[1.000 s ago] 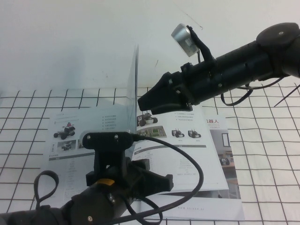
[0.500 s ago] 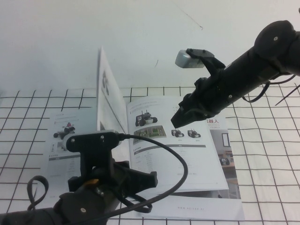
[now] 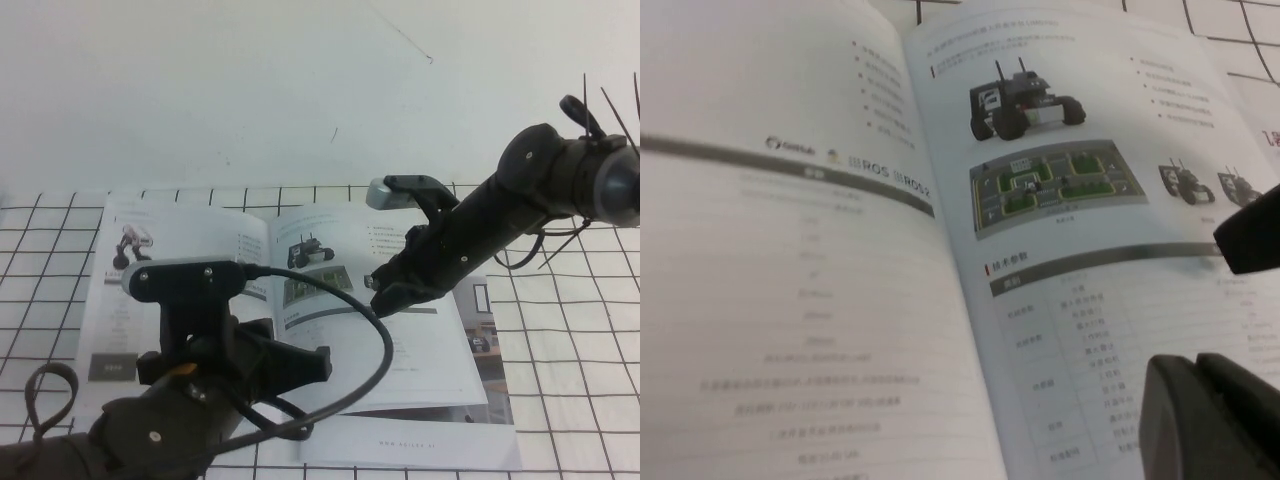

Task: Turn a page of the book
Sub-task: Open the closed book

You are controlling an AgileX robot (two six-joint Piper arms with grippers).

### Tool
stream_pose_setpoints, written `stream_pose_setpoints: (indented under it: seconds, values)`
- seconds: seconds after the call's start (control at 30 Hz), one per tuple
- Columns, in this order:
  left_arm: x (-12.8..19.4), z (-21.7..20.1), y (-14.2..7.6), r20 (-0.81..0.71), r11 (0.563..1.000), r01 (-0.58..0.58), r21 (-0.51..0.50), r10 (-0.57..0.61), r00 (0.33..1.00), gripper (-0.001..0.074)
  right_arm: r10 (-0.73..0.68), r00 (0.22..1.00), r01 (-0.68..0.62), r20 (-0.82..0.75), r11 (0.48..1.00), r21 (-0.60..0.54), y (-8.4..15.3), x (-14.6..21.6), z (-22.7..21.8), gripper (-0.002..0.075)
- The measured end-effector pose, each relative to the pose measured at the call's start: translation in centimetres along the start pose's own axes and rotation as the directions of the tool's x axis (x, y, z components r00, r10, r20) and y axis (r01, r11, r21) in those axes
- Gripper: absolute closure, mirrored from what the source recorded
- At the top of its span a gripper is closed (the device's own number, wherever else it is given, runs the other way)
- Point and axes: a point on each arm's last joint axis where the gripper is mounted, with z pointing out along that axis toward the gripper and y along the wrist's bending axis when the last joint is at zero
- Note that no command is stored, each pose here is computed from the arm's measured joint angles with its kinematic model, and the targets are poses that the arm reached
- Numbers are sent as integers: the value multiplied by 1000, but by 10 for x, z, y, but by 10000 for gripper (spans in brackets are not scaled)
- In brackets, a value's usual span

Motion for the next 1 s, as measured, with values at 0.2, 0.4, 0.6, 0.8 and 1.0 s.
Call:
stream_pose_setpoints:
  seconds: [0.2,0.4,0.6,0.8,1.0]
  values:
    - [-13,10,13,-32,998,61,6,-61,998,737,21,998,-20,-52,1000,22,-5,6,7,727]
    - [-23,22,35,-120,986,158,42,-152,981,737,64,992,-58,-108,997,54,-12,23,18,727]
    - [-34,28,58,-149,973,228,42,-220,964,737,101,989,-95,-106,994,61,-9,34,21,727]
    - [-35,31,65,-162,973,228,41,-218,962,737,93,987,-85,-129,994,64,12,43,33,727]
    - [-22,47,69,-219,984,177,4,-172,961,737,52,987,-45,-153,998,53,37,46,41,727]
